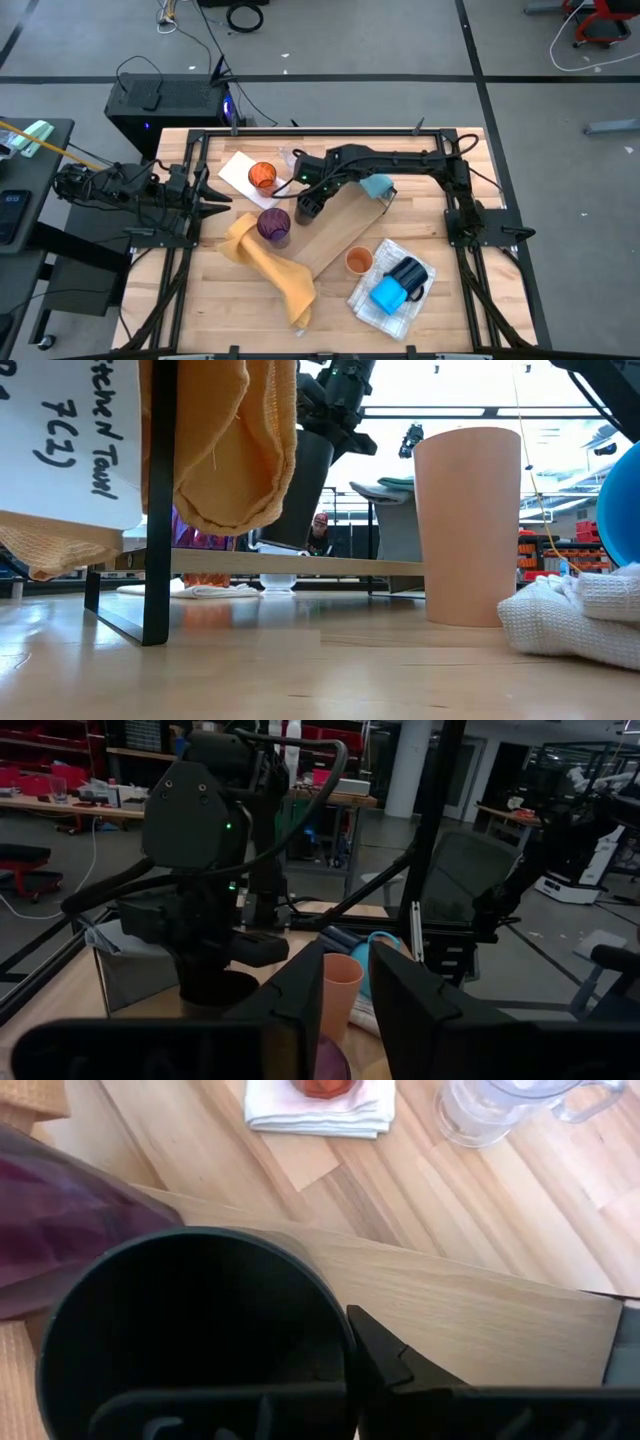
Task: Stack small to large cups/mugs on shelf
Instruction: Put the black cup on the shelf
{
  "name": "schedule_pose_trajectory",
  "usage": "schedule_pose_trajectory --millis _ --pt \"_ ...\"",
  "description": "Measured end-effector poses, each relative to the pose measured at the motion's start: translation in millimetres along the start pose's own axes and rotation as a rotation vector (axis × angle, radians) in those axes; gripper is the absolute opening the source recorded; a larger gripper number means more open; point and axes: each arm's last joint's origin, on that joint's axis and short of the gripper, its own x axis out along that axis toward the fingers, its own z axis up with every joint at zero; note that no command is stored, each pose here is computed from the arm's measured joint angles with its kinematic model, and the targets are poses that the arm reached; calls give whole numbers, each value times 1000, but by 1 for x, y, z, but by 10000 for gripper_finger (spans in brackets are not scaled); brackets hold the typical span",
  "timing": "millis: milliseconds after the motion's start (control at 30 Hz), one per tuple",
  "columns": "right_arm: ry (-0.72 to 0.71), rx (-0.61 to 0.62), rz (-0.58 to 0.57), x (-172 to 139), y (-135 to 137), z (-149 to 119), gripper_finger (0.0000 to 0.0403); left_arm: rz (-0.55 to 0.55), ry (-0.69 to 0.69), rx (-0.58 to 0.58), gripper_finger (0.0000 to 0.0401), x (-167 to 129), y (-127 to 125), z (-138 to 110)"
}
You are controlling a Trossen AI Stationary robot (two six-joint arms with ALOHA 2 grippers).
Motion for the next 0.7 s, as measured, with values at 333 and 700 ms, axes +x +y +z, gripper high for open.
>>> schedule_pose_trajectory --millis 333,700 --pt "9 -6 0 7 3 -4 2 0 0 -2 91 0 0 0" --pt "7 -5 5 7 3 -4 7 0 0 -2 94 0 0 0"
